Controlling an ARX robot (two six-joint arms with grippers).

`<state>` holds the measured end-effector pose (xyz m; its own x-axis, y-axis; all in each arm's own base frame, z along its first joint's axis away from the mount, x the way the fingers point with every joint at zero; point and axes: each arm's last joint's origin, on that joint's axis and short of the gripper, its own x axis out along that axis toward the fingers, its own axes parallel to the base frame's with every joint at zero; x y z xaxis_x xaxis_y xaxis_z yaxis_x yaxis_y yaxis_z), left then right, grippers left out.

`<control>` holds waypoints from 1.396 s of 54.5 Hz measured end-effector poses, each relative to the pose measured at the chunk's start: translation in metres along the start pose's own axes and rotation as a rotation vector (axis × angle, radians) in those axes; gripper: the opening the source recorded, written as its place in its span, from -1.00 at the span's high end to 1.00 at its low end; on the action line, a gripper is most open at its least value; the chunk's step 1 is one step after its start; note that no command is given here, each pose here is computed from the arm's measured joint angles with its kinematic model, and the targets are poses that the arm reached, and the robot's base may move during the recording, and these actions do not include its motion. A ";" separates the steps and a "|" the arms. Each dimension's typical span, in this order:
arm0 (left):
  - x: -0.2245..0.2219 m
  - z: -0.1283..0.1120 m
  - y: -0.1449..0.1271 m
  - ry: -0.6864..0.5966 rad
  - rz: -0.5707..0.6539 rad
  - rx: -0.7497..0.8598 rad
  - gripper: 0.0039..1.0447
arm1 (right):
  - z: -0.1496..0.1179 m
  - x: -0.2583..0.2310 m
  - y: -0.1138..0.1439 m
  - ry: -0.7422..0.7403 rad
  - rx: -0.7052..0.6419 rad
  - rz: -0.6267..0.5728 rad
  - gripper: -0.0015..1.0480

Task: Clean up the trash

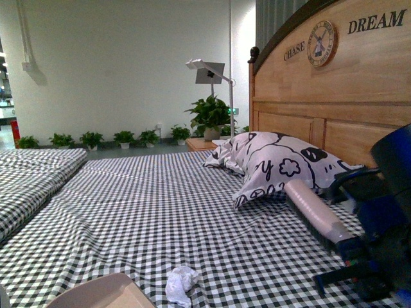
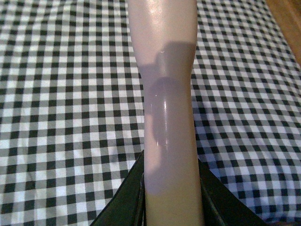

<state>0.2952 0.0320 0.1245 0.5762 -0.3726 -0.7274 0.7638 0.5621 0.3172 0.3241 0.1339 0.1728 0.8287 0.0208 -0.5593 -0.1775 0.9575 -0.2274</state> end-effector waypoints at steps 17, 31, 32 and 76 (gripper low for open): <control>0.000 0.000 0.000 0.000 0.000 0.000 0.49 | -0.012 0.032 0.041 0.047 -0.094 0.018 0.61; 0.000 0.000 0.000 0.000 0.000 0.000 0.49 | -0.032 0.045 0.063 0.099 -0.151 0.050 0.61; 0.000 0.000 0.000 0.000 0.000 0.000 0.49 | -0.034 0.046 0.065 0.101 -0.155 0.053 0.61; 0.000 0.000 0.000 0.000 0.000 0.000 0.49 | -0.011 -0.020 0.066 0.004 -0.145 0.723 0.61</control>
<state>0.2952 0.0320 0.1245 0.5760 -0.3726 -0.7276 0.7641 0.5618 0.3171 0.2898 0.1934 0.1603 0.4767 0.6310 -0.6121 -0.7470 0.6578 0.0963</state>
